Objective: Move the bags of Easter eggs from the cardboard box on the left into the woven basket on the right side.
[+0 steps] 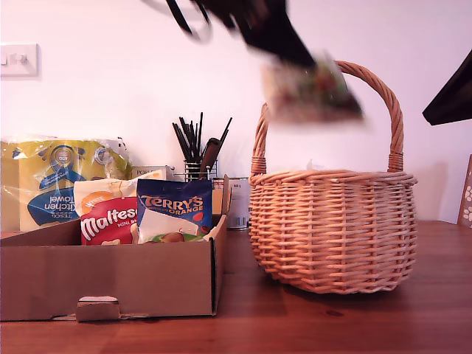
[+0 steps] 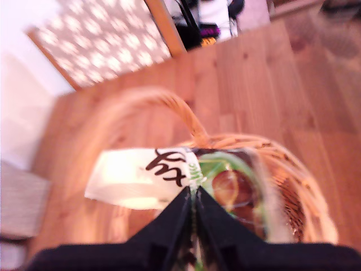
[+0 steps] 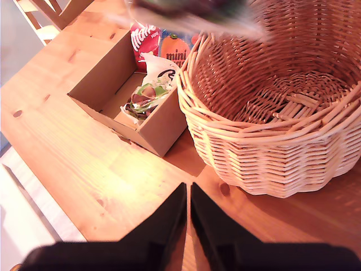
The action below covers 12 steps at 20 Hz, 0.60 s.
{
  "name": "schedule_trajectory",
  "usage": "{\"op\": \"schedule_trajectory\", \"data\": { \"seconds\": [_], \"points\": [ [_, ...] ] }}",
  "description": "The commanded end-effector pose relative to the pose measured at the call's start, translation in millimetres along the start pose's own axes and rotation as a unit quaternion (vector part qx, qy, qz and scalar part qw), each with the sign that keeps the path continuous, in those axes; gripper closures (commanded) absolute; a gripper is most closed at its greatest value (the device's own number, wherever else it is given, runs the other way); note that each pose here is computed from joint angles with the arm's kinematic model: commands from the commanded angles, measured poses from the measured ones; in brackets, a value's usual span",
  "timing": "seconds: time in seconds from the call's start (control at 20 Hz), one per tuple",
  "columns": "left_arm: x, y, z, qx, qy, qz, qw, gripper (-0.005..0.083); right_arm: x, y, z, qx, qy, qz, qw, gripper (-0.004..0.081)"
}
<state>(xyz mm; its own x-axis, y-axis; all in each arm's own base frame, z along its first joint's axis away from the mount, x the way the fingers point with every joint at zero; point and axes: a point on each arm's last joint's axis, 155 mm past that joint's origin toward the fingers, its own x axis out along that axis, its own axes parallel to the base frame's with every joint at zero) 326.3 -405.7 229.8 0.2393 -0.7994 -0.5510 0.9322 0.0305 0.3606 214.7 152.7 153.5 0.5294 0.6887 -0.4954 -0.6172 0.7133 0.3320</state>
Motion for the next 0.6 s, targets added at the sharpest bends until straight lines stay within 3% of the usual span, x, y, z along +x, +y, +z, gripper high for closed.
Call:
{"op": "schedule_trajectory", "data": {
  "seconds": [0.0,0.25,0.55],
  "points": [
    [14.9,-4.9,0.9,0.003,-0.006,-0.006,1.0,0.0798,-0.2,1.3,1.5,-0.004,-0.004,0.002,1.0,0.0782],
    [34.8,-13.7,-10.9,0.001,0.01,-0.017,1.0,0.0798,-0.2,1.4,1.5,-0.004,-0.004,0.002,1.0,0.0782],
    [36.8,-5.6,-14.1,0.005,0.02,0.004,1.0,0.079,-0.2,1.5,2.1,-0.005,-0.005,0.002,1.0,0.0782]
  ]
}}
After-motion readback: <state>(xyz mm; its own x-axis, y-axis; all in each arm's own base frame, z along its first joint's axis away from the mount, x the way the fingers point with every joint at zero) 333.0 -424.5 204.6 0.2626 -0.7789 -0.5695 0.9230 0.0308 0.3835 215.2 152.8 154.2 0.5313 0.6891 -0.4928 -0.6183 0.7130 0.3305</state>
